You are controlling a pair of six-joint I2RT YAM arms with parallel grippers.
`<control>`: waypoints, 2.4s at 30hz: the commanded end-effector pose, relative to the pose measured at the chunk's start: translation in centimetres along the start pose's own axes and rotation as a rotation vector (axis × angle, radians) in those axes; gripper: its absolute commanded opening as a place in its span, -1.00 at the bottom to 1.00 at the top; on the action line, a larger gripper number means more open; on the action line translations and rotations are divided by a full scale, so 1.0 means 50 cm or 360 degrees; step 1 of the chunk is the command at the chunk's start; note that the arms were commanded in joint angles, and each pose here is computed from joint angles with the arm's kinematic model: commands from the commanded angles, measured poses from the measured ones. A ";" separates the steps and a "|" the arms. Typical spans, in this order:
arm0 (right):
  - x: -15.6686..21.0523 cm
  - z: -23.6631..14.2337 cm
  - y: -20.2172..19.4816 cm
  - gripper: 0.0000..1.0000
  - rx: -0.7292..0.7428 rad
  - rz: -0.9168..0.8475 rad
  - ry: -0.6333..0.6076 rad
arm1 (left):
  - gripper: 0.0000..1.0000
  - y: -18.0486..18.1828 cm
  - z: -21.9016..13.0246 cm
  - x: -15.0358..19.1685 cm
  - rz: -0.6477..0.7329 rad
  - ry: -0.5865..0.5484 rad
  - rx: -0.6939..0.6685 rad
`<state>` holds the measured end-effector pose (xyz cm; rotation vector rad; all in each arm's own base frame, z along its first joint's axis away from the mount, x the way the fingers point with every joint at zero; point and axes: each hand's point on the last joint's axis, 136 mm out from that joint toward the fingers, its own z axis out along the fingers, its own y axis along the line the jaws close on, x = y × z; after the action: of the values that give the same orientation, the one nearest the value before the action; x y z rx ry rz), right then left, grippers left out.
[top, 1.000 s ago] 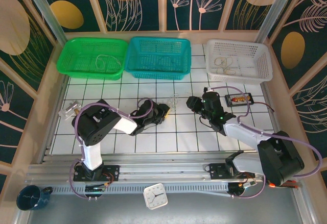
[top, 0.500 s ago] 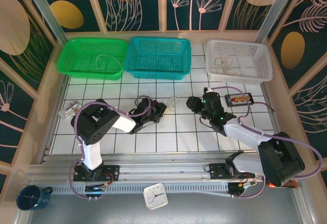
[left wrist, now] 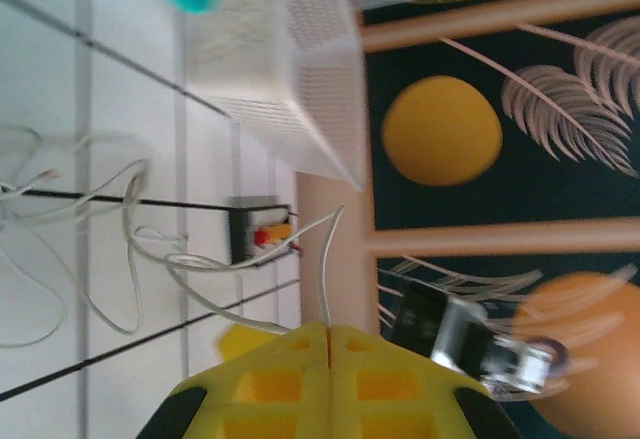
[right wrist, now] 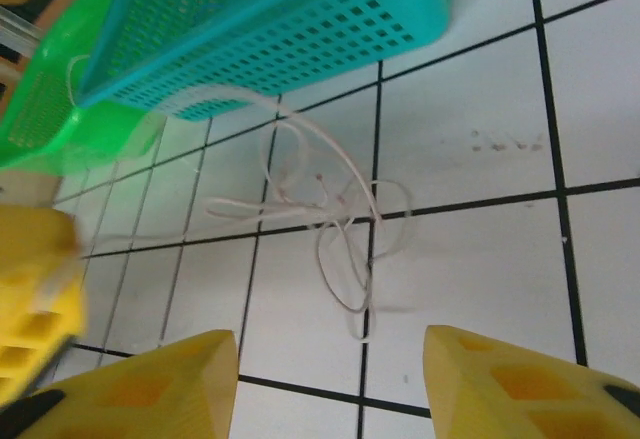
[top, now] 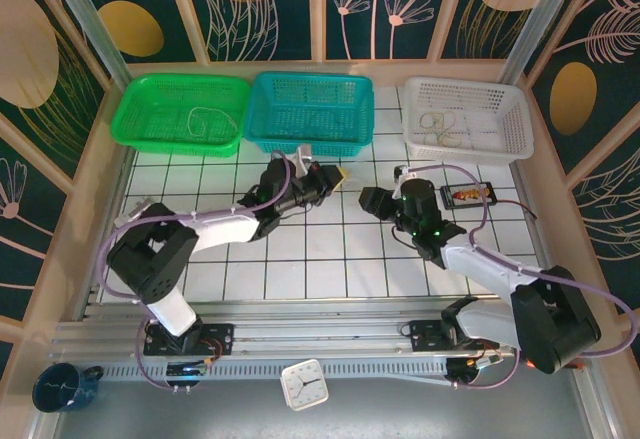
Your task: Untangle the cables
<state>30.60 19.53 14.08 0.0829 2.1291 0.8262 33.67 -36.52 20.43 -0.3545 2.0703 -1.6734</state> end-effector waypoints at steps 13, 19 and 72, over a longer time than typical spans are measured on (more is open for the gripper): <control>-0.110 -0.042 0.048 0.36 -0.0165 -0.0218 -0.0280 | -1.00 -0.248 -0.057 0.007 0.0461 0.0173 0.0284; -0.116 -0.048 0.080 0.39 -0.0310 -0.0235 -0.0322 | -1.00 -0.263 -0.068 0.010 0.0436 0.0170 0.0334; 0.173 0.105 -0.020 -0.23 -0.0152 0.0034 0.0137 | -1.00 -0.525 -0.264 -0.208 0.0572 -0.0302 0.0761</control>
<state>29.20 24.74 6.33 0.0007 2.1455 0.9920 34.99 -28.26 45.56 -0.0295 1.5576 -1.7452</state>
